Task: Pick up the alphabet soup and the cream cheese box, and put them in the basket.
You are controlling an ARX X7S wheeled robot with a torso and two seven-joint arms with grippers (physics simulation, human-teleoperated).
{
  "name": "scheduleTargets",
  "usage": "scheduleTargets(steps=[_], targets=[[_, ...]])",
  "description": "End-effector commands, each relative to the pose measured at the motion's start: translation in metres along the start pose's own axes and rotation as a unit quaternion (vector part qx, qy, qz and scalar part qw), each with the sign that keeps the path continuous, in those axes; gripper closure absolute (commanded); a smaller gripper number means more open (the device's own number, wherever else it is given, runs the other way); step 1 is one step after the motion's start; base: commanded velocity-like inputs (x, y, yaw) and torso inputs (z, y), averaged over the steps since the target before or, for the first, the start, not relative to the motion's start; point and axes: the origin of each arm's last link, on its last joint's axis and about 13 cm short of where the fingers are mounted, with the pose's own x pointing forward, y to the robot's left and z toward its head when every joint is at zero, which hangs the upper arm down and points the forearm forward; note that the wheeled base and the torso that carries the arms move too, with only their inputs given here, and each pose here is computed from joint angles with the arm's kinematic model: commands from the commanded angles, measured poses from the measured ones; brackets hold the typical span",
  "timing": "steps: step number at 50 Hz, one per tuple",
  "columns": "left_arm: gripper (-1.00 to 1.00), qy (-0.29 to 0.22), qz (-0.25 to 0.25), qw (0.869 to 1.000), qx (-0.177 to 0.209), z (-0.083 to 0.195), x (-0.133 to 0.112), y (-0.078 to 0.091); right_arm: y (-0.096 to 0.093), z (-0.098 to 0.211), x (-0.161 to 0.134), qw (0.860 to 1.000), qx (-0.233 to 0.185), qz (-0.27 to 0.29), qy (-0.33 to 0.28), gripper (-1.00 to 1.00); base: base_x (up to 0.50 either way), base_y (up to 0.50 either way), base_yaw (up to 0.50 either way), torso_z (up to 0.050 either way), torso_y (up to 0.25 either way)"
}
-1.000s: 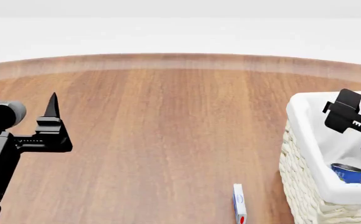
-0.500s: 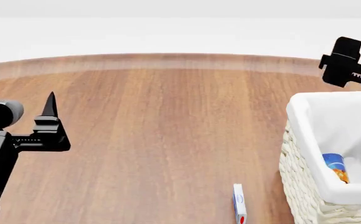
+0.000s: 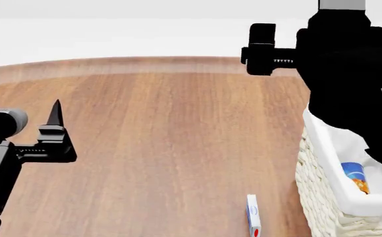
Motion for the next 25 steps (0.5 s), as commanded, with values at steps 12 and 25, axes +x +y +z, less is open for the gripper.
scheduleTargets(steps=[12, 25], targets=[[-1.00, -0.003, -0.002, 1.000, -0.001, 0.004, -0.002, 0.000, 0.056, -0.059, 0.051, 0.993, -0.041, 0.085, 0.069, -1.00, 0.00, 0.00, 0.00, 0.000, 0.000], [-1.00, -0.002, 0.000, 1.000, -0.003, 0.004, -0.001, 0.001, 0.066, -0.117, 0.082, 0.983, -0.051, 0.099, 0.146, -1.00, 0.00, 0.00, 0.00, 0.000, 0.000]])
